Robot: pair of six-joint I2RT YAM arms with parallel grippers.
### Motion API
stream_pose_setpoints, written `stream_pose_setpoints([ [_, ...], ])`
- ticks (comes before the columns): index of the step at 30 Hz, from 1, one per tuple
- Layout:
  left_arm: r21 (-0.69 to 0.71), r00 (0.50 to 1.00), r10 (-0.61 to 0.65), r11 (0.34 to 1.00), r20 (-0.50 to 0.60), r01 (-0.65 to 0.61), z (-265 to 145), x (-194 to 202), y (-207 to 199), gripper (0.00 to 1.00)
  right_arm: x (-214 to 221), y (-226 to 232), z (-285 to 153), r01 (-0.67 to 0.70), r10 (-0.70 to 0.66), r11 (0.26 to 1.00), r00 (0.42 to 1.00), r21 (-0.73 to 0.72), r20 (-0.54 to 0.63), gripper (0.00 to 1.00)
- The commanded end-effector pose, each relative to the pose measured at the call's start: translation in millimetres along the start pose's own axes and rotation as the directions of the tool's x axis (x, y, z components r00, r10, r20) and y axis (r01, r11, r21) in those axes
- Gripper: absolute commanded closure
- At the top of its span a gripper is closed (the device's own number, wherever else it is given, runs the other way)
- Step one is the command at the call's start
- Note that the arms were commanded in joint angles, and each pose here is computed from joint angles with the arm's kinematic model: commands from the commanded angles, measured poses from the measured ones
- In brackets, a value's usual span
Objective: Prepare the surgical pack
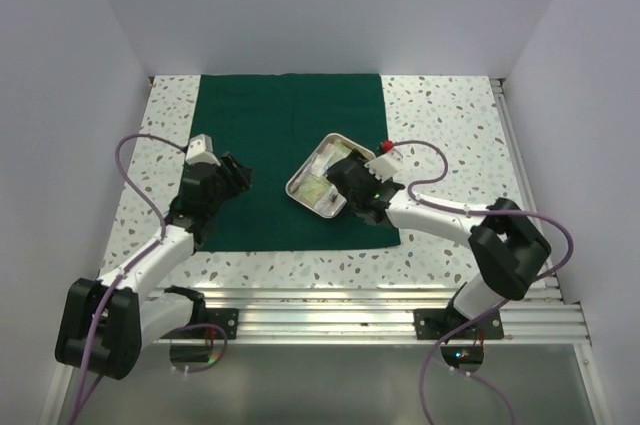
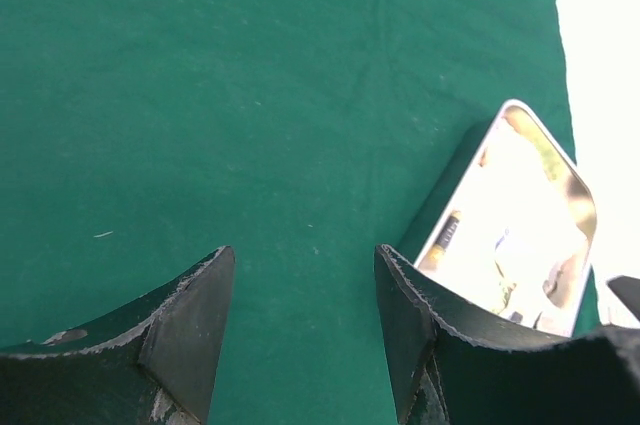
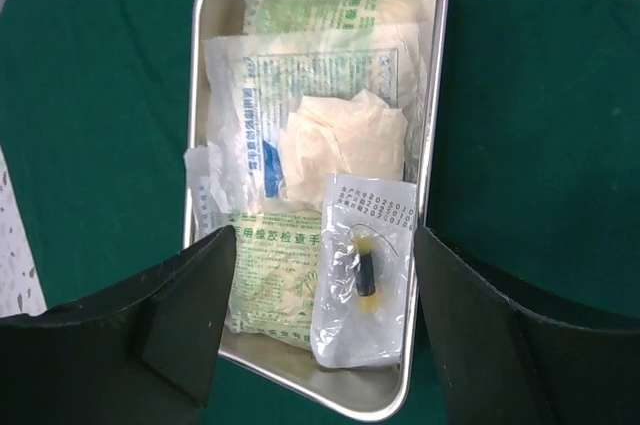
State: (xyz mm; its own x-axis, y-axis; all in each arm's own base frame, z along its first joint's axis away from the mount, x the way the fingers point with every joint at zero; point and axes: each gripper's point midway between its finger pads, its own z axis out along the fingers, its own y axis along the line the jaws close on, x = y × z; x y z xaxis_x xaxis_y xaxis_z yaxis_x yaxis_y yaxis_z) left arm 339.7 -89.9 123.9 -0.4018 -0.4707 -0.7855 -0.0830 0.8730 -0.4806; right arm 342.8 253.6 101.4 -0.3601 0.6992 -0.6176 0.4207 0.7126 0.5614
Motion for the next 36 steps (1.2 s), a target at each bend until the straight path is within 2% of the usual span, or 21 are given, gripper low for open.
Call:
stream_pose_setpoints([
  [1,-0.043,0.998,0.025,0.999,0.055,-0.023,-3.9,-14.1,4.4,0.38,-43.2,11.7,-20.3,0.040,-0.036,0.999,0.996,-0.034,0.087,0.25],
  [2,-0.066,0.998,0.030,0.997,0.060,-0.026,-4.9,-16.8,7.4,0.38,-55.9,10.1,-21.9,0.039,-0.035,0.998,0.996,-0.047,0.088,0.25],
  [3,-0.081,0.998,0.029,0.996,0.062,-0.024,-5.3,-18.1,9.8,0.38,-60.7,10.2,-21.4,0.096,-0.091,0.993,0.993,-0.070,0.071,0.26],
  [5,-0.124,0.997,0.028,0.992,0.068,-0.019,-8.7,-22.6,15.4,0.37,-72.6,14.1,-11.5,0.086,-0.088,0.985,0.996,-0.152,-0.005,0.28],
  [6,-0.143,0.997,0.025,0.990,0.071,-0.015,-10.1,-25.1,18.0,0.37,-80.3,16.9,-7.7,0.133,-0.138,0.973,0.990,-0.188,-0.017,0.30],
  [7,-0.158,0.997,0.017,0.987,0.079,-0.004,-13.2,-29.2,19.4,0.37,-97.3,5.2,5.2,0.134,-0.140,0.979,0.990,-0.153,-0.028,0.31],
  [8,-0.185,0.995,-0.014,0.982,0.101,0.032,-15.2,-37.2,21.6,0.32,-104.3,21.9,4.2,0.142,-0.158,0.967,0.986,-0.213,-0.059,0.31],
  [9,-0.223,0.996,-0.032,0.973,0.089,0.051,-18.5,-36.0,31.8,0.22,-112.6,24.2,10.9,0.202,-0.221,0.951,0.973,-0.235,-0.058,0.32],
  [10,-0.241,0.996,-0.046,0.968,0.076,0.063,-21.9,-34.5,37.2,0.19,-118.5,6.6,32.3,0.211,-0.231,0.961,0.967,-0.178,-0.103,0.33],
  [11,-0.228,0.996,-0.071,0.970,0.054,0.081,-22.9,-31.7,37.4,0.17,-126.2,25.5,34.4,0.200,-0.238,0.946,0.963,-0.254,-0.128,0.33],
  [12,-0.245,0.993,-0.096,0.963,0.062,0.109,-24.1,-37.3,47.6,0.17,-120.6,18.8,56.1,0.226,-0.273,0.940,0.947,-0.253,-0.167,0.34],
  [13,-0.227,0.992,-0.116,0.966,0.044,0.124,-25.3,-36.1,47.5,0.17,-136.8,5.9,71.0,0.204,-0.245,0.955,0.952,-0.216,-0.183,0.34],
  [15,-0.269,0.988,-0.147,0.951,0.044,0.154,-29.0,-37.6,63.9,0.17,-145.4,18.6,86.7,0.185,-0.261,0.933,0.938,-0.310,-0.226,0.34],
  [16,-0.287,0.987,-0.145,0.945,0.064,0.157,-32.1,-42.4,67.4,0.17,-145.9,-0.8,110.3,0.181,-0.249,0.948,0.934,-0.262,-0.258,0.34],
  [17,-0.306,0.988,-0.139,0.940,0.064,0.152,-35.3,-42.4,70.9,0.17,-156.4,4.3,118.9,0.181,-0.249,0.945,0.938,-0.272,-0.242,0.34],
  [23,-0.394,0.982,-0.161,0.900,0.101,0.188,-47.4,-41.5,92.7,0.21,-144.6,-8.7,185.8,0.129,-0.241,0.944,0.899,-0.304,-0.365,0.37],
  [28,-0.458,0.976,-0.192,0.862,0.103,0.218,-50.0,-34.0,116.7,0.22,-133.4,-13.5,208.1,0.118,-0.235,0.945,0.892,-0.305,-0.385,0.39],
  [33,-0.463,0.969,-0.229,0.851,0.095,0.247,-46.8,-28.1,129.1,0.22,-120.5,-26.5,221.5,0.110,-0.222,0.954,0.886,-0.281,-0.407,0.40],
  [36,-0.467,0.964,-0.255,0.845,0.079,0.261,-42.2,-21.1,135.5,0.22,-112.3,-26.4,224.6,0.092,-0.215,0.952,0.879,-0.292,-0.425,0.45],
])
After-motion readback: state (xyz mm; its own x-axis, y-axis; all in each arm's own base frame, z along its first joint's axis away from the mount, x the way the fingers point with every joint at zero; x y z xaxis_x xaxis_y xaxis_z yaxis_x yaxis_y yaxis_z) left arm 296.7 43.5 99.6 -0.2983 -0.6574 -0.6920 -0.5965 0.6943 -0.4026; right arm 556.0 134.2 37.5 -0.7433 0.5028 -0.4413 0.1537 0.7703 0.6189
